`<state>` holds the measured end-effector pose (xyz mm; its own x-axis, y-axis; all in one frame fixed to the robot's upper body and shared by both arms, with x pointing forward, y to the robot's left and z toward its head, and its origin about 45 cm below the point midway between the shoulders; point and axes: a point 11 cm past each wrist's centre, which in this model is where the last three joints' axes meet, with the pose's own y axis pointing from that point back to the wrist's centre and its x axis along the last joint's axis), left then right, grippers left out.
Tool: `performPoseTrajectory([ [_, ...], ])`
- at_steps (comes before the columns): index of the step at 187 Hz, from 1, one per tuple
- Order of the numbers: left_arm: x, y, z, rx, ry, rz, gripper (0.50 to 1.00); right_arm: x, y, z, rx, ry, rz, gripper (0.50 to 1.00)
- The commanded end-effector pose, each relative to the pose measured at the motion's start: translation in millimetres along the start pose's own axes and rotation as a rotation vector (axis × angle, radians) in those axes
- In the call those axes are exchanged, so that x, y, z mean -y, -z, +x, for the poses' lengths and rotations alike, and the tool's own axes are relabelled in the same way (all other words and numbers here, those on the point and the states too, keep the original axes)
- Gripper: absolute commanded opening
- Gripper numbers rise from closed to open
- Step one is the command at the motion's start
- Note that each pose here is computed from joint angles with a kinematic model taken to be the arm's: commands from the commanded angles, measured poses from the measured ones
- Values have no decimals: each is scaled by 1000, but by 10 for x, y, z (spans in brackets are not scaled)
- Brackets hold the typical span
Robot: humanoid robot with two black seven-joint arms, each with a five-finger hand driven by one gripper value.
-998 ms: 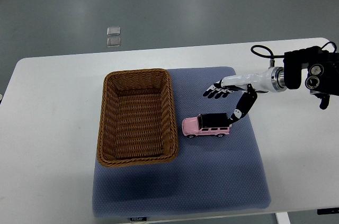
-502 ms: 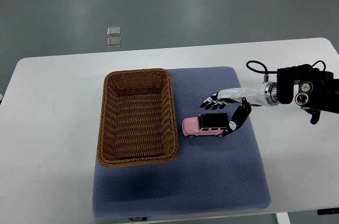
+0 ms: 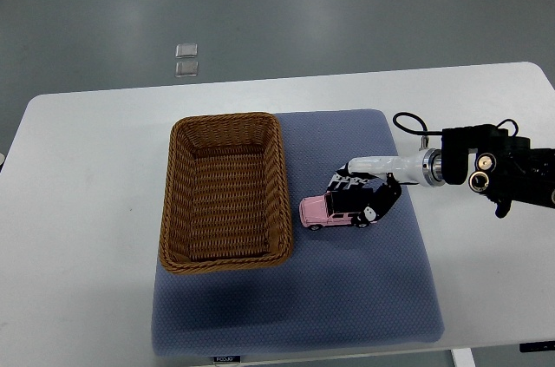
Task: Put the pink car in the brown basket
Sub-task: 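Lower the right hand onto the car roof and close fingers around it, then lift the pink car and carry it toward the wicker basket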
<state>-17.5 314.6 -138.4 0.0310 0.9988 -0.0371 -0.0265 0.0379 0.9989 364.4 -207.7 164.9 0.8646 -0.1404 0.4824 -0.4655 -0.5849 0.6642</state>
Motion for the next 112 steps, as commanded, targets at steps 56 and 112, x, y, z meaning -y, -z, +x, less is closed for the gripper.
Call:
performPoseTrajectory([
  [56,0,2,3,4,-3,1,1000,-400,37,560,-54,-113,17,500],
  [112,0,0,-2,1,-1,0,1000,-633,349,912,-115,-154,63,500],
])
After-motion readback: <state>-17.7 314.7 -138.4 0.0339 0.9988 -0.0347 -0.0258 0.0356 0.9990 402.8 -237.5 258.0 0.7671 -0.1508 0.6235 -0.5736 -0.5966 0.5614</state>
